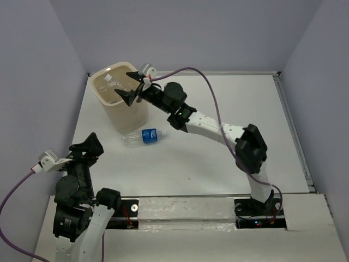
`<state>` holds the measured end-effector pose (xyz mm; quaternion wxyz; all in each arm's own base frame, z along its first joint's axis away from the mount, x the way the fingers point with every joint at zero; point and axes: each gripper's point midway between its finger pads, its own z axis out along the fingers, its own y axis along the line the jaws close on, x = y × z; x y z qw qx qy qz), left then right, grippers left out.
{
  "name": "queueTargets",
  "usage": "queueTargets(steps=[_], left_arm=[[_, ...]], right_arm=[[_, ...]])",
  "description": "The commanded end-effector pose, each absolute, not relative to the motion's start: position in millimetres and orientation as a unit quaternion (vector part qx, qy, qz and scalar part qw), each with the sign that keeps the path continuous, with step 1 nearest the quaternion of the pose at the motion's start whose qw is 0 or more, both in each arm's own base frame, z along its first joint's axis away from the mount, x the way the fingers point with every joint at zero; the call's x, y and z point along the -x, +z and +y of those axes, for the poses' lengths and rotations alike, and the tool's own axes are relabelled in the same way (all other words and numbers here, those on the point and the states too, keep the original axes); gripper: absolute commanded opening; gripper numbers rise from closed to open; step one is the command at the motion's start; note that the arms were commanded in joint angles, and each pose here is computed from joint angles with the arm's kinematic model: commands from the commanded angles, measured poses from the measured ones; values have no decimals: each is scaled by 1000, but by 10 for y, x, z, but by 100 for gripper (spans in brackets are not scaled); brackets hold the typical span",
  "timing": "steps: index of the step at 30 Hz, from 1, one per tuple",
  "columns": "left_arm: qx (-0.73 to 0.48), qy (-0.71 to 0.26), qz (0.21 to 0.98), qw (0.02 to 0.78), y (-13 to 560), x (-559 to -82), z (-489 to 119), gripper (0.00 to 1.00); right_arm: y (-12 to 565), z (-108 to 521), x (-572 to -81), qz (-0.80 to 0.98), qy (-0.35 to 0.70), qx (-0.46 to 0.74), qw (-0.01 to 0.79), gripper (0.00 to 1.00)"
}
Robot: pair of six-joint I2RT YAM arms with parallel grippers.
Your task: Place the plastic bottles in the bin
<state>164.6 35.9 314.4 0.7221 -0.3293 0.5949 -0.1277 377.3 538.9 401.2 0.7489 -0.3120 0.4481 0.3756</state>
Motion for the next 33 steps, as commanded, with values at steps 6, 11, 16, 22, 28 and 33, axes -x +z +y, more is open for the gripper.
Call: queueTargets(steps=[6,11,16,22,28,33], left_arm=[[314,-138,579,739,3263,-1653,330,99],[311,-144,578,741,3275,-1638,314,99],[309,-151,572,744,3295,-1602,312,99],[306,-157,573,744,3295,-1593,297,99],[303,-163,573,744,3306,-1585,282,99],[301,-167,574,743,3305,-1581,271,99]], right_arm=[[3106,4761,-2818,558,382,478,561,77],[2549,4634,-2820,610,333,502,515,89],[2173,4728,-2921,627,261,547,490,94],[1718,5018,-3113,620,181,587,488,96],[1352,5311,-3183,609,153,612,480,96],[1160,5480,-3226,598,143,628,477,96]])
